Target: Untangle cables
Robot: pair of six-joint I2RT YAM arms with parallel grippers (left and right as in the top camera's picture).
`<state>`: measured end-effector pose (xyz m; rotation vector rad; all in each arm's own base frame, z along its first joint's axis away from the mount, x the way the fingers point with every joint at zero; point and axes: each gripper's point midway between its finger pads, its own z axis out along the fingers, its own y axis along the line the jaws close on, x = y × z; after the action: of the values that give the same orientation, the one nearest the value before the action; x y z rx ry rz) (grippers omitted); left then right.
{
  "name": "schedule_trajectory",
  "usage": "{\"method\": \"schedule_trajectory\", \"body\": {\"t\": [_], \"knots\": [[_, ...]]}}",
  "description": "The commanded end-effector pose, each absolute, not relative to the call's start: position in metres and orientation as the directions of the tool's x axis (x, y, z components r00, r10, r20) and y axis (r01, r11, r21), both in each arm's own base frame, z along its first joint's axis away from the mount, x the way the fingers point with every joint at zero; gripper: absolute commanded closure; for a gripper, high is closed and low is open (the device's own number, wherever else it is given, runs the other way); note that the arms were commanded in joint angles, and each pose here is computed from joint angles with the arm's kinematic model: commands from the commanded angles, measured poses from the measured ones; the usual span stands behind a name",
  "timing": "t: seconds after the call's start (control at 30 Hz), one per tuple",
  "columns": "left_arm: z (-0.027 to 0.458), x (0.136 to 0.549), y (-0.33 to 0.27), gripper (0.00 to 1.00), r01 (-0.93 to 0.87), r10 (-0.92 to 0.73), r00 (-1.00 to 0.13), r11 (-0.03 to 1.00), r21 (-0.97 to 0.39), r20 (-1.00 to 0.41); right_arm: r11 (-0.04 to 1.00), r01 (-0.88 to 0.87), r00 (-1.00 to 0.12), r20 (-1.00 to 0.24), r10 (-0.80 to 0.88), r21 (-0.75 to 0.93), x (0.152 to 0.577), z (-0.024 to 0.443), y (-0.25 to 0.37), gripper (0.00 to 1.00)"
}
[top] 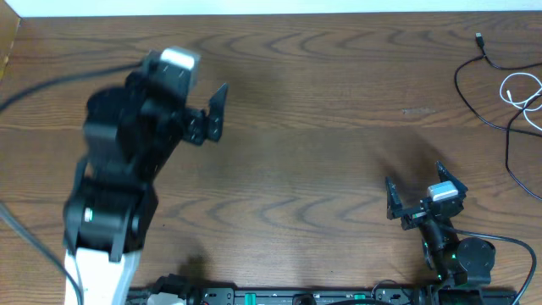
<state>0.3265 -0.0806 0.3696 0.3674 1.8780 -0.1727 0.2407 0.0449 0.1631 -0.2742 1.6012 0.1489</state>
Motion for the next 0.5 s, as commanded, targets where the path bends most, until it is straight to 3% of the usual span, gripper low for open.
{"method": "schedule_trajectory", "body": {"t": [0.0,0.17,0.47], "knots": [[0.348,0.313,-0.065,0.04,0.307,0.136,-0.245,0.95,0.057,-0.96,0.959,-0.278,-0.031,-0.997,-0.073,-0.062,0.24,0.163,0.048,0.01],[0.329,0.299,-0.037,0.04,0.206,0.089,-0.087,0.976,0.069,-0.992,0.959,-0.278,-0.031,-0.997,-0.073,-0.062,0.24,0.163,0.048,0.01],[0.253,0.265,-0.011,0.04,0.066,0.089,0.005,0.994,0.089,-0.996,0.959,-0.278,-0.031,-0.997,-0.073,-0.062,0.24,0.163,0.048,0.01]]}}
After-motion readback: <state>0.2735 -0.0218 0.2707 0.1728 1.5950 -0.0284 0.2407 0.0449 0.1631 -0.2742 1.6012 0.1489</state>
